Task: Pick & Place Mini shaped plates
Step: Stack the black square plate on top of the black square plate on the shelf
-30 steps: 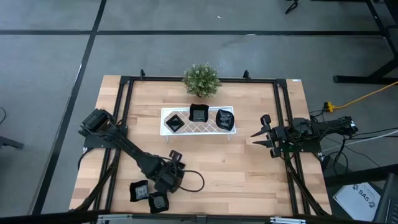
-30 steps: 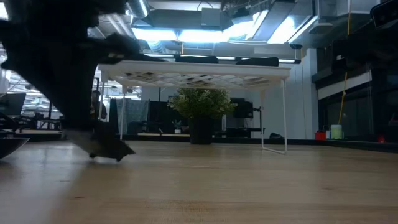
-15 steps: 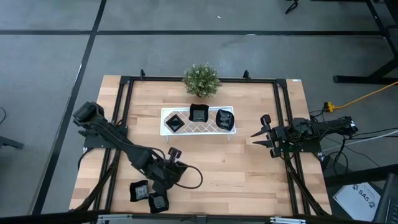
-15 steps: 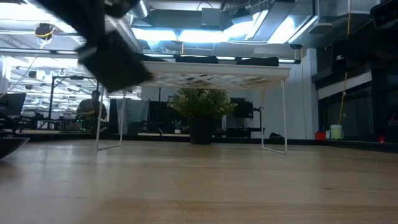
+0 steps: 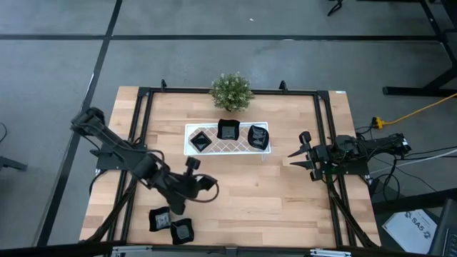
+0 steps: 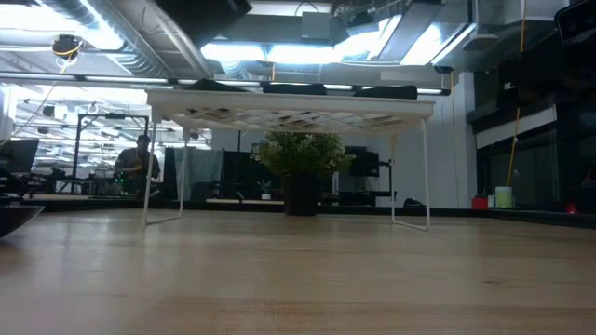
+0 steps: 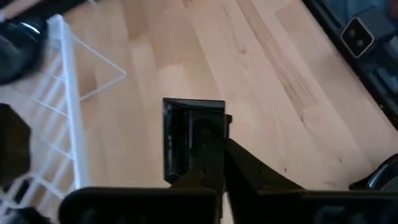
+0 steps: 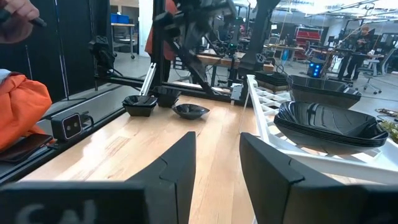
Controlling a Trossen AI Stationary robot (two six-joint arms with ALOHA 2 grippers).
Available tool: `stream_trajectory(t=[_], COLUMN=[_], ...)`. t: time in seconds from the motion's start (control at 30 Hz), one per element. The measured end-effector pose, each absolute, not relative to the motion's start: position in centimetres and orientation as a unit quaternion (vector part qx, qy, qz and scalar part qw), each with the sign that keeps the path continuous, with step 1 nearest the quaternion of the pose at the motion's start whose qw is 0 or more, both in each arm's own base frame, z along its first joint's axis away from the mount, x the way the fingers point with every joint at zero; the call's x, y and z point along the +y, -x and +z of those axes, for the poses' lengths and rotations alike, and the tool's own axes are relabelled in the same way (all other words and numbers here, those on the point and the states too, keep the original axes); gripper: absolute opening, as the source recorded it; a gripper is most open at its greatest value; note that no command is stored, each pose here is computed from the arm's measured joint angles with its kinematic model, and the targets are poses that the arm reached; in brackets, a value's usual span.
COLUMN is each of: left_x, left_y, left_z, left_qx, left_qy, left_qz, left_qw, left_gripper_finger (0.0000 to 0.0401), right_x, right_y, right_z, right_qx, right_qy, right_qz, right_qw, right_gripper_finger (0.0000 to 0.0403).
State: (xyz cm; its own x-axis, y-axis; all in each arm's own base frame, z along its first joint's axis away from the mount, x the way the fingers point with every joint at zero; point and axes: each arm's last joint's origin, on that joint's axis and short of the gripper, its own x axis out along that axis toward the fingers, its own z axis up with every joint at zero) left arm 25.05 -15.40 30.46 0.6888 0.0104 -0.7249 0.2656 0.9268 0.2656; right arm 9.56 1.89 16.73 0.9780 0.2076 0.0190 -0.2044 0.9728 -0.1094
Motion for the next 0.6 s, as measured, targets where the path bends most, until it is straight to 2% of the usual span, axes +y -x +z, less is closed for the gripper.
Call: stream_trajectory(t=[0.23,0.47,0.6], left_x=[-14.8,-13.9,-13.4], left_y=[-24.6,-25.0,-25.0], left_z=[31.4,31.5,31.4], left_qx=[0.363,0.354,0.358], left_qy=[-0.226,-0.244,-0.285], left_qz=[-0.04,0.026,0.039], left_qw=[0.903,0.902,0.888], left_gripper_finger=[0.0002,0.0002,0.0002], right_x=[1.9,1.9,1.9], right_y=[-9.6,-9.6,-9.6], right_z=[16.7,16.7,16.7], right_qx=[-0.015,-0.015,-0.015], right_qy=[0.054,0.054,0.054], right_qz=[0.104,0.104,0.104], right_qw=[0.993,0.993,0.993], right_gripper_finger=[0.0124,0.0124,0.0124])
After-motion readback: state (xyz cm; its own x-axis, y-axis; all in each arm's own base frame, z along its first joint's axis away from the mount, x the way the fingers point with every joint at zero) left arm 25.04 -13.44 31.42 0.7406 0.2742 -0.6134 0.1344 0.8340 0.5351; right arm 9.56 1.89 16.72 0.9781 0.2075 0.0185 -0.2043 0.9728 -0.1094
